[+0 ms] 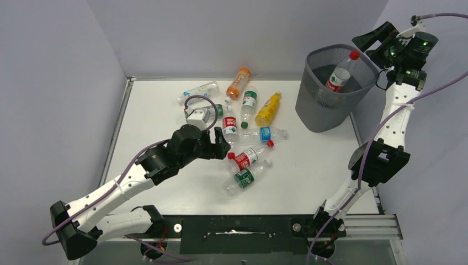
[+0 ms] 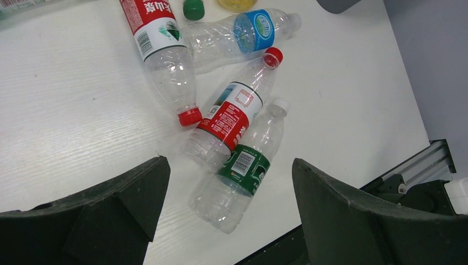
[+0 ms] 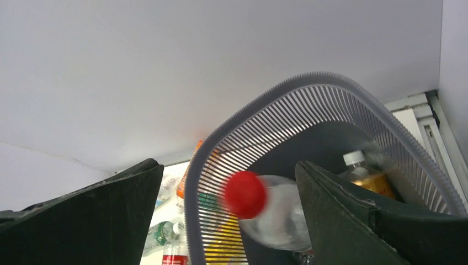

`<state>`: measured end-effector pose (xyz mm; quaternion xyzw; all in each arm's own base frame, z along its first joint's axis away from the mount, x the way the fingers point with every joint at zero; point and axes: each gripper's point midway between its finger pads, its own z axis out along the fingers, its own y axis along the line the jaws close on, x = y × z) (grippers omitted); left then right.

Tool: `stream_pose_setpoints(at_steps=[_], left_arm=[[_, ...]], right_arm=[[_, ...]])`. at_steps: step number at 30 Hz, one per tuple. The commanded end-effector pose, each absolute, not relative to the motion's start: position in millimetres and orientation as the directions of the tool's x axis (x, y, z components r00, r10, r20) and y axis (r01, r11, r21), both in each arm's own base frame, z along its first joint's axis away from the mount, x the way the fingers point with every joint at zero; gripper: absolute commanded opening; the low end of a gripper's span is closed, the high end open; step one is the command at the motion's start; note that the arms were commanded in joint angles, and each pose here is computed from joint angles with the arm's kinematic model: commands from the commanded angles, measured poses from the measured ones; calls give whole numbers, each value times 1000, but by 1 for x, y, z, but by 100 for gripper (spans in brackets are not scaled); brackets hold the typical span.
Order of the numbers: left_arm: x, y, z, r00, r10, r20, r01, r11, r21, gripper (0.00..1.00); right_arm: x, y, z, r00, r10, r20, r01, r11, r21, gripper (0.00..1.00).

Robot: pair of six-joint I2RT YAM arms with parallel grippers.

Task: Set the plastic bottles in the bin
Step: Place the plastic bottle in the trash bin, then pick up the plastic bottle at the center of the board.

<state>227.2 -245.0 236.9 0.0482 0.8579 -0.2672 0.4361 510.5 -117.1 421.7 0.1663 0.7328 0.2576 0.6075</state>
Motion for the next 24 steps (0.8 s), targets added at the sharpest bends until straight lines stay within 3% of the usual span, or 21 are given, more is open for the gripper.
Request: stream_pose_setpoints(at_steps=[1, 14, 24], left_arm=[[231, -250, 242, -607, -168, -777, 325, 839, -436, 82], [229, -260, 221, -652, -128, -748, 331, 839, -432, 82], [229, -271, 164, -729, -33, -684, 322, 865, -385, 82]], right_arm=[[501, -114, 441, -181, 516, -837, -80, 841, 535, 95], [463, -94, 435, -206, 487, -849, -63, 859, 508, 97], [433, -29, 440, -266, 419, -868, -179, 863, 472, 98]])
